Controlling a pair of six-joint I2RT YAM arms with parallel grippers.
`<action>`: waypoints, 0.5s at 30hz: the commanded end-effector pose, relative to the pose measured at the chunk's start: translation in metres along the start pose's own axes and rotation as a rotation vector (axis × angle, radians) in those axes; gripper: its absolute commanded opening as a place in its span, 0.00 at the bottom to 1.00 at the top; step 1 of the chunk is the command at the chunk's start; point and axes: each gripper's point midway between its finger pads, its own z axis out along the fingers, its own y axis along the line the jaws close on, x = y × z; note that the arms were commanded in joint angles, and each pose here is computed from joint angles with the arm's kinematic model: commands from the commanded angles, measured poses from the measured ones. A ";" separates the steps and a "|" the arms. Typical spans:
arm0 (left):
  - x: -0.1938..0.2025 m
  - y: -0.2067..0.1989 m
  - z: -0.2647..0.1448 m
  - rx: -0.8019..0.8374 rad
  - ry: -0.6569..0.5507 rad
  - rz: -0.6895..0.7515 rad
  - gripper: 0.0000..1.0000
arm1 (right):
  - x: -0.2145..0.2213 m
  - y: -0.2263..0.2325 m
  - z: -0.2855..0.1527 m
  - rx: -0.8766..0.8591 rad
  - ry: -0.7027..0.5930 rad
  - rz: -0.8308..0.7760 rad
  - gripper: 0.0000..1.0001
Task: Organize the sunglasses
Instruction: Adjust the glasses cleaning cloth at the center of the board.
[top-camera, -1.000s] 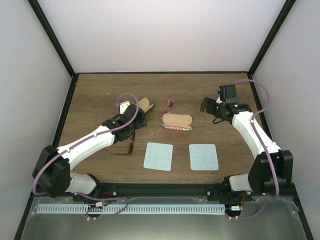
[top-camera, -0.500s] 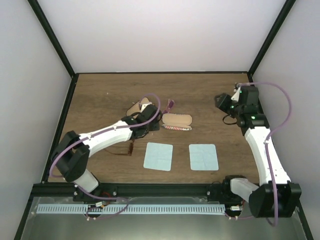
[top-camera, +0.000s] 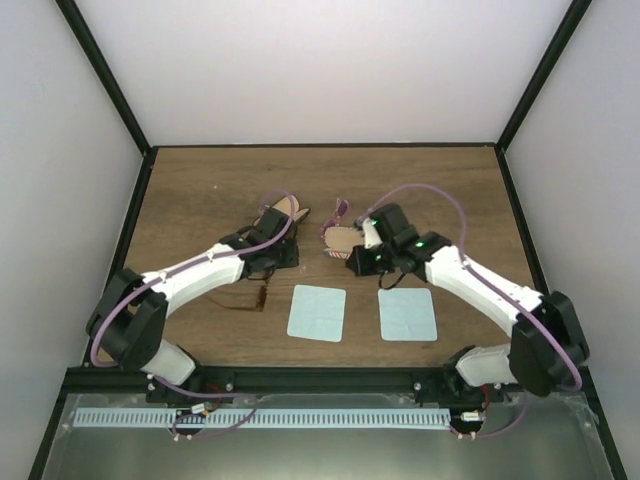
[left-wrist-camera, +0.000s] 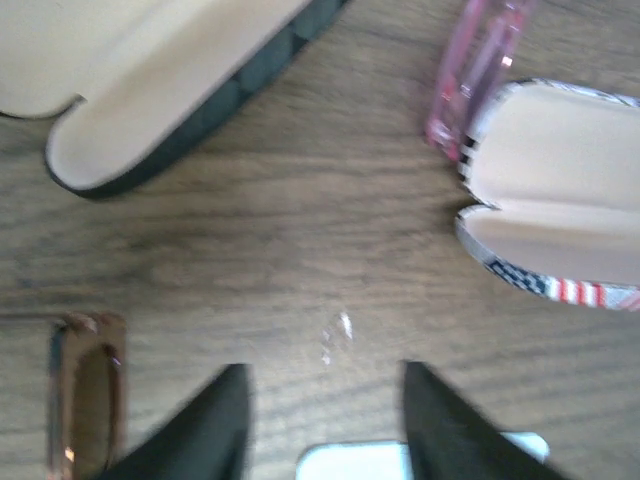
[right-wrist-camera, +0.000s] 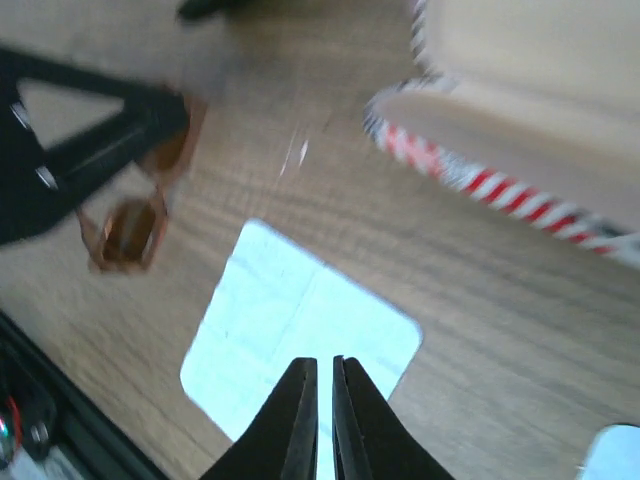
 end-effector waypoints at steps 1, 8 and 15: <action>0.022 -0.031 -0.015 0.156 0.053 -0.050 0.15 | 0.031 0.027 0.026 -0.035 0.140 -0.126 0.05; 0.089 -0.038 0.004 0.088 0.190 0.034 0.13 | 0.048 0.018 0.070 -0.041 0.253 -0.164 0.16; 0.137 -0.021 0.011 -0.018 0.276 0.071 0.08 | 0.042 0.003 0.105 0.018 0.290 -0.181 0.13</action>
